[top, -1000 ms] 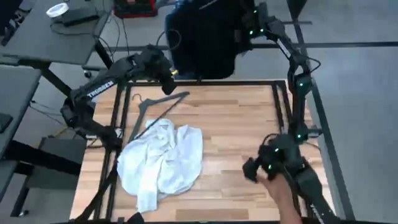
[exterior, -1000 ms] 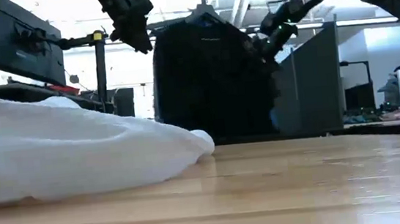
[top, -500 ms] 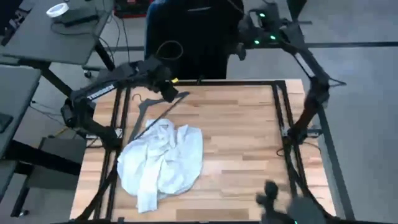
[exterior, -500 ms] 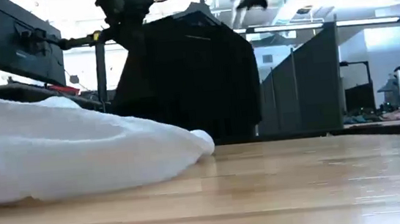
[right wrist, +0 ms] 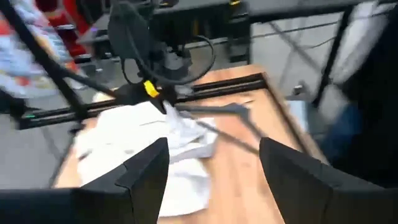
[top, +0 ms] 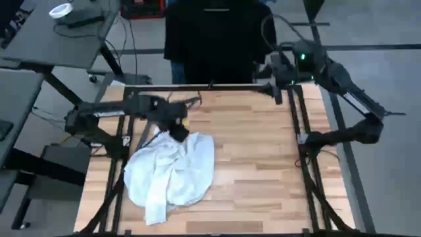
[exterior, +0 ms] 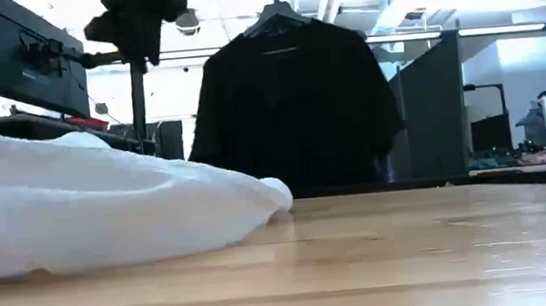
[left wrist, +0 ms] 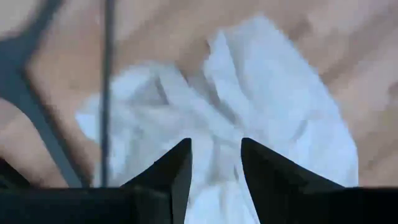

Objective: Hang clothes
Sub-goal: Move the white polo to the right

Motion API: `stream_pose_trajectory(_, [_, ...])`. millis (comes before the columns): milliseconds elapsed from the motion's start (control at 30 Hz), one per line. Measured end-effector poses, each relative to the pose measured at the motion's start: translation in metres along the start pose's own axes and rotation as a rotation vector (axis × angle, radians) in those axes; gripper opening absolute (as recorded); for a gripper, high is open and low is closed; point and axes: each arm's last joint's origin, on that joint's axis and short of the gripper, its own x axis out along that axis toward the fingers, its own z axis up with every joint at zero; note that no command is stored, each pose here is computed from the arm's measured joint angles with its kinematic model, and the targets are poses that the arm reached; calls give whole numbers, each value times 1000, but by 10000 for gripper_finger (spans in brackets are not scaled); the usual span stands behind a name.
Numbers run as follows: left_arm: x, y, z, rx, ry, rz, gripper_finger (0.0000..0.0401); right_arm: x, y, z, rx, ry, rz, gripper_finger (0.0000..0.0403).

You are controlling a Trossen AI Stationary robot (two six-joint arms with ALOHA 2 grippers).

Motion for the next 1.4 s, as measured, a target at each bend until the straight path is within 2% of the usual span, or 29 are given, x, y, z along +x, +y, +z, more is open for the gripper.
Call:
stream_pose_trajectory(133, [21, -9, -23, 80, 61, 2, 124, 1, 19, -8, 49, -7, 63, 234])
stream_pose_trajectory(367, [64, 6, -46, 207, 164, 57, 153, 6, 50, -4, 67, -62, 32, 234])
stream_pose_trajectory(467, [80, 11, -52, 281, 173, 52, 161, 13, 60, -2, 62, -89, 16, 234])
stream_pose_trajectory(633, [94, 17, -57, 366, 169, 39, 163, 25, 73, -3, 124, -80, 24, 234])
stream_pose_trajectory(800, [108, 20, -64, 459, 175, -11, 163, 36, 89, -8, 139, -57, -3, 234])
stream_pose_trajectory(1067, [127, 25, -72, 462, 190, -79, 156, 52, 108, -17, 145, -12, -49, 234])
stream_pose_trajectory(1200, [128, 23, -71, 457, 176, -100, 142, 86, 119, -42, 162, 87, -36, 234])
stream_pose_trajectory(1400, [127, 20, -70, 394, 161, -110, 139, 170, 127, -105, 170, 287, -68, 234])
